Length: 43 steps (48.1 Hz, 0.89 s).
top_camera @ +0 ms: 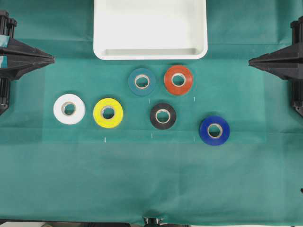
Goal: Pick up the tape from a random location and place it into the white case.
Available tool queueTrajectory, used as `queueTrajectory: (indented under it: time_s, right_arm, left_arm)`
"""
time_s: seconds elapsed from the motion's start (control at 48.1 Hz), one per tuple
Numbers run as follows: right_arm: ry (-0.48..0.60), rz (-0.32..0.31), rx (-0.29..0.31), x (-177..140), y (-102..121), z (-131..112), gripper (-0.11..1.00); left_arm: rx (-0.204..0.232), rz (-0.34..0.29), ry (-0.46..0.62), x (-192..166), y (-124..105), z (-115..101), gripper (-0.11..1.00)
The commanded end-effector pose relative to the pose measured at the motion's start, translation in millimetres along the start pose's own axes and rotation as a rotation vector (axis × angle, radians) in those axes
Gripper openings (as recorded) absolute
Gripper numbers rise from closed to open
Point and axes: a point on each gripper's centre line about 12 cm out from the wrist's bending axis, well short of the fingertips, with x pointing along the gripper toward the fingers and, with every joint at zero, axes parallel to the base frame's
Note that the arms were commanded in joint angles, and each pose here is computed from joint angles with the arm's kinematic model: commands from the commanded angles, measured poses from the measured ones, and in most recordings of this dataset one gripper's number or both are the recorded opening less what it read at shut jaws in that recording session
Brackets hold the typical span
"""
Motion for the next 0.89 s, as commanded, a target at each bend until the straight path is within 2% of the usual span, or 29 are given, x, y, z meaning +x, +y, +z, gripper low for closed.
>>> queueTrajectory:
  time_s: [0.0, 0.582, 0.728, 0.79, 0.873]
  right_arm:
    - [-0.034, -0.005, -0.008, 4.1, -1.0, 13.9, 0.00]
    - [0.000, -0.004, -0.011, 6.3, -0.9, 14.8, 0.00]
    - [0.003, -0.004, -0.011, 6.8, -0.9, 14.1, 0.00]
    - [0.005, -0.004, -0.011, 7.1, -0.9, 13.8, 0.00]
    - [0.005, -0.004, -0.010, 7.1, -1.0, 13.8, 0.00]
  left_arm:
    - [-0.005, -0.001, 0.011, 1.5, -0.2, 2.0, 0.02]
    - [-0.010, -0.006, 0.048, 2.5, -1.4, -1.5, 0.01]
    - [-0.026, -0.004, 0.041, 2.2, -1.2, 0.0, 0.02]
    - [-0.031, -0.003, 0.035, 1.7, -0.9, 1.0, 0.05]
    - [-0.032, -0.004, 0.031, 1.7, -1.2, 1.5, 0.18]
